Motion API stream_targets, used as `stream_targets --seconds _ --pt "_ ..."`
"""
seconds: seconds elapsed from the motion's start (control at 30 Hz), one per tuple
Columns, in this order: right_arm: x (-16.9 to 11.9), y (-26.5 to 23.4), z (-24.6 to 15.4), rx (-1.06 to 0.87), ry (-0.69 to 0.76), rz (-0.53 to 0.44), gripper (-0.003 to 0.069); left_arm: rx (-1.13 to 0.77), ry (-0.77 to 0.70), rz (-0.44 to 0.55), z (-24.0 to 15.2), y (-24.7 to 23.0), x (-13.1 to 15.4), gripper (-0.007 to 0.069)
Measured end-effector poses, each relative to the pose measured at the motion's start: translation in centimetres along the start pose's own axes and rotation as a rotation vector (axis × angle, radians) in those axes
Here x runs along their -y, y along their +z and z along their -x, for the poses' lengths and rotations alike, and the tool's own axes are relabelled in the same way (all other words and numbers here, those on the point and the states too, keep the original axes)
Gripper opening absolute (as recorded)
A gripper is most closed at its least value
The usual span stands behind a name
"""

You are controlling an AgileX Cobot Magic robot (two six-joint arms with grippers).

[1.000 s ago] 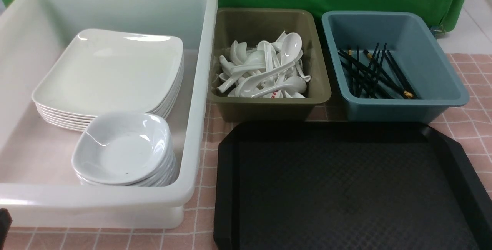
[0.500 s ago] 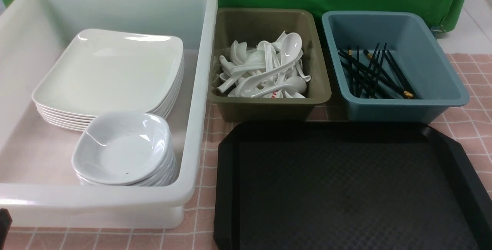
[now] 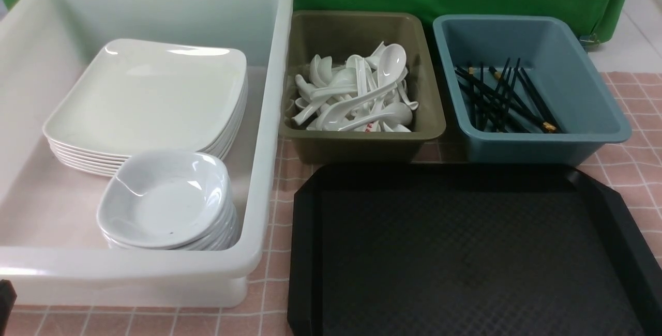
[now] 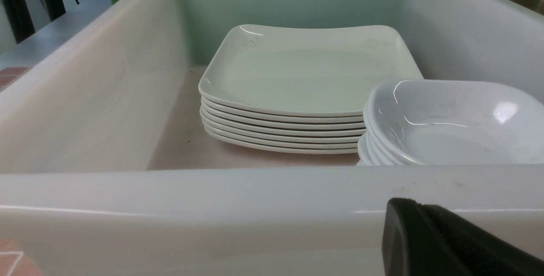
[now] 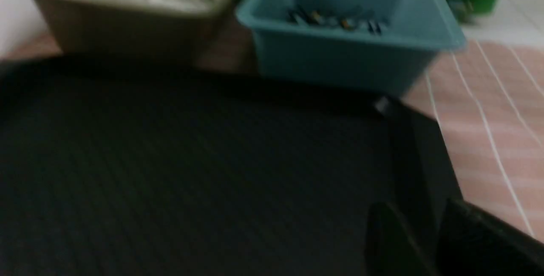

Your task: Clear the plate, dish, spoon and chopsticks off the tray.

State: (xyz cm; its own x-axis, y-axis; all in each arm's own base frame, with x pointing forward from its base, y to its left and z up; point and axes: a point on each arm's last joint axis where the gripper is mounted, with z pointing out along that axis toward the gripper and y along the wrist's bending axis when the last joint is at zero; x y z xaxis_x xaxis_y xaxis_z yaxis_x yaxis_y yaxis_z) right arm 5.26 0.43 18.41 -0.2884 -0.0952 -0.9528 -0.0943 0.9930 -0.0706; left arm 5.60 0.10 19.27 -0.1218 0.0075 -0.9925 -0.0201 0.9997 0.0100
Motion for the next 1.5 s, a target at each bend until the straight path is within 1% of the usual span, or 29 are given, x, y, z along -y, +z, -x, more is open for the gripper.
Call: stream_targets --seconds 0.03,0.1,0.2,0.4,1.5 --pt "0.03 0.02 -0.01 0.002 0.004 -0.006 0.0242 -0.001 0.000 0.000 -0.01 0.00 0.00 0.0019" --pt "0.31 0.02 -0.06 -0.001 0.037 -0.056 0.0242 -0.003 0.000 0.000 -0.02 0.00 0.00 0.0019" --pt "0.39 0.02 -0.06 -0.001 0.049 -0.071 0.0242 -0.003 0.000 0.000 -0.02 0.00 0.00 0.0020" --pt "0.39 0.02 -0.05 0.001 0.073 -0.072 0.0242 -0.003 0.000 0.000 -0.02 0.00 0.00 0.0020" --pt "0.39 0.04 -0.07 0.004 0.074 -0.072 0.0243 -0.003 0.000 0.000 -0.02 0.00 0.00 0.0020"
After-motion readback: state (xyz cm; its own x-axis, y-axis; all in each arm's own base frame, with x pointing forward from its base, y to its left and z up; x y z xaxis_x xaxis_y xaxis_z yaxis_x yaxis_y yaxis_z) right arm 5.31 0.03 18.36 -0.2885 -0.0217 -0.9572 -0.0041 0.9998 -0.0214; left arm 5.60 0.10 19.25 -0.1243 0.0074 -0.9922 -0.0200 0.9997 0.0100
